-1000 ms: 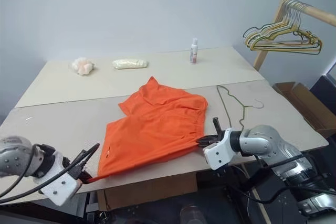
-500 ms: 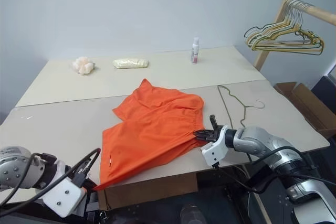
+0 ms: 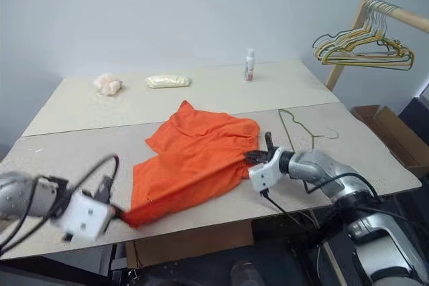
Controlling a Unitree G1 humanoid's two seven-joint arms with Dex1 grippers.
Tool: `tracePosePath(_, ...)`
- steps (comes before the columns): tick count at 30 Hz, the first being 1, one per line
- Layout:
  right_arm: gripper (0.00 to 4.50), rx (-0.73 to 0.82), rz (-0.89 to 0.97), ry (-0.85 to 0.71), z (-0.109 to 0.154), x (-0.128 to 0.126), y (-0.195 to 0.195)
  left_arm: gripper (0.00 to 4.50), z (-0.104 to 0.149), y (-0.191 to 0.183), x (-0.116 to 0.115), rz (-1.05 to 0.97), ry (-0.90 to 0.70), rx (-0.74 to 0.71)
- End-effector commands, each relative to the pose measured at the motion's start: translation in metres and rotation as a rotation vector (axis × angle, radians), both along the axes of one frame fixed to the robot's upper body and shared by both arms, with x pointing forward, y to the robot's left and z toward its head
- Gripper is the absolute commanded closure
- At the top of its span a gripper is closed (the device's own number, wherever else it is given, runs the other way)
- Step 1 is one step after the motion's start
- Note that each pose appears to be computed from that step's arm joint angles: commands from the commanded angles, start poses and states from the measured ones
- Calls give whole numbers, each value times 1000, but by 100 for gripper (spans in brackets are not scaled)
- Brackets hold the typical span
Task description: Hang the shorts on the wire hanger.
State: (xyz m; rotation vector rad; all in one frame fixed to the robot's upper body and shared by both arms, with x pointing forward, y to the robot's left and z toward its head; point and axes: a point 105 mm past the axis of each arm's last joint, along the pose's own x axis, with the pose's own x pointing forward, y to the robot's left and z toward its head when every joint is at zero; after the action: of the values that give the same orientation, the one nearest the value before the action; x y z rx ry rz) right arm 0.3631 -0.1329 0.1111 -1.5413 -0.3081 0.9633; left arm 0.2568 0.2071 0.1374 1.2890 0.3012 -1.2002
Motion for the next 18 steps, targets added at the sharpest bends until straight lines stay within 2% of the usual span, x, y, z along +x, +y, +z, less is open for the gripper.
tracePosePath(1, 450, 111, -100, -110, 57, 38, 3, 446, 37, 14, 71, 196, -200, -94)
tracePosePath(4, 450, 177, -230, -239, 105, 76, 4, 446, 98, 21, 141, 355, -466, -195)
tracePosePath(6, 450, 248, -331, -387, 150, 99, 5, 446, 157, 27, 182, 513, -724, -272)
tracePosePath(8, 450, 332, -398, -538, 191, 108, 7, 446, 208, 30, 199, 626, -953, -322)
tracePosePath(11, 450, 705, -417, -838, 279, 91, 14, 446, 292, 31, 188, 747, -1332, -471)
tracePosePath(13, 450, 850, -365, -1001, 316, 71, 15, 446, 329, 25, 172, 737, -1492, -568)
tracePosePath(15, 450, 922, -307, -1070, 327, 59, 16, 446, 347, 18, 161, 692, -1583, -620)
tracePosePath(16, 450, 931, -283, -1069, 323, 58, 17, 446, 349, 13, 159, 654, -1593, -629)
tracePosePath(18, 450, 861, -243, -1014, 300, 64, 20, 446, 336, 3, 165, 563, -1539, -593)
